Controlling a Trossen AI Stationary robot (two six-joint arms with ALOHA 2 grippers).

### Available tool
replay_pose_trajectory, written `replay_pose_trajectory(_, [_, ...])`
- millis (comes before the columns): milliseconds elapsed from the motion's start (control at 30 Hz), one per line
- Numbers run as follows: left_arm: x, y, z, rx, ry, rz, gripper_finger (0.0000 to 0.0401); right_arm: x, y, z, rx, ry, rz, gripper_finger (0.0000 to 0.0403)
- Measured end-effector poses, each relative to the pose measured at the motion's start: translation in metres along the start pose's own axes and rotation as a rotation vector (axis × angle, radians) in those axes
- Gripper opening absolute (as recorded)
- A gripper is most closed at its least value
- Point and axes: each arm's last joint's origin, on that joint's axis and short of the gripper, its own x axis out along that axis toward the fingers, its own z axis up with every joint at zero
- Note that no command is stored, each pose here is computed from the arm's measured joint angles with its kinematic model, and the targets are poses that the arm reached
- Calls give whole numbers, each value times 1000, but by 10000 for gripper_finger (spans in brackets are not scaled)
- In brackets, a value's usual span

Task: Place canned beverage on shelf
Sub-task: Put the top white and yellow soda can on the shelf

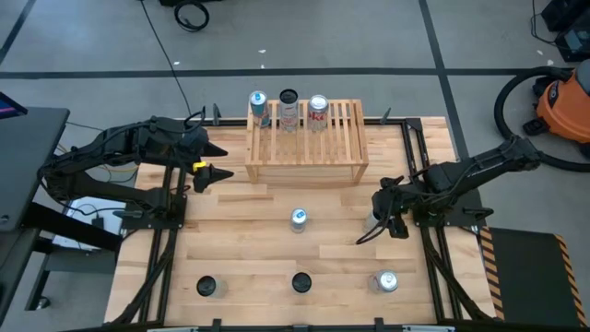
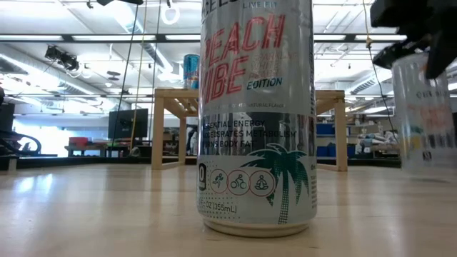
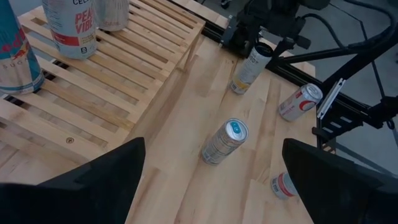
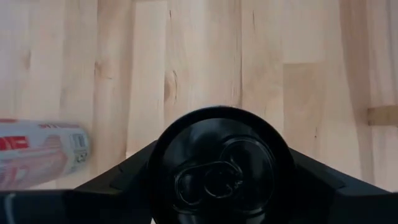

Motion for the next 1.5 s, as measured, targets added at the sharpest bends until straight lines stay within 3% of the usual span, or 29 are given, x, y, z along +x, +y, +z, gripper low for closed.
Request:
replay_pose_trajectory(433, [0, 0, -1, -29, 11, 4, 380, -74, -7, 52, -9, -44, -53, 266])
replay_pose_trajectory(700, [0, 3, -7, -20, 69, 30, 380, -115, -30, 86, -77, -56, -201, 269])
replay_pose_trajectory(933, [0, 4, -9, -33, 89, 39, 380, -129, -57, 114, -38, -96, -249, 269])
replay_pose_trajectory(1500, [-1, 4, -10, -35, 102, 45, 380, -152, -120, 149, 11, -53, -265, 269])
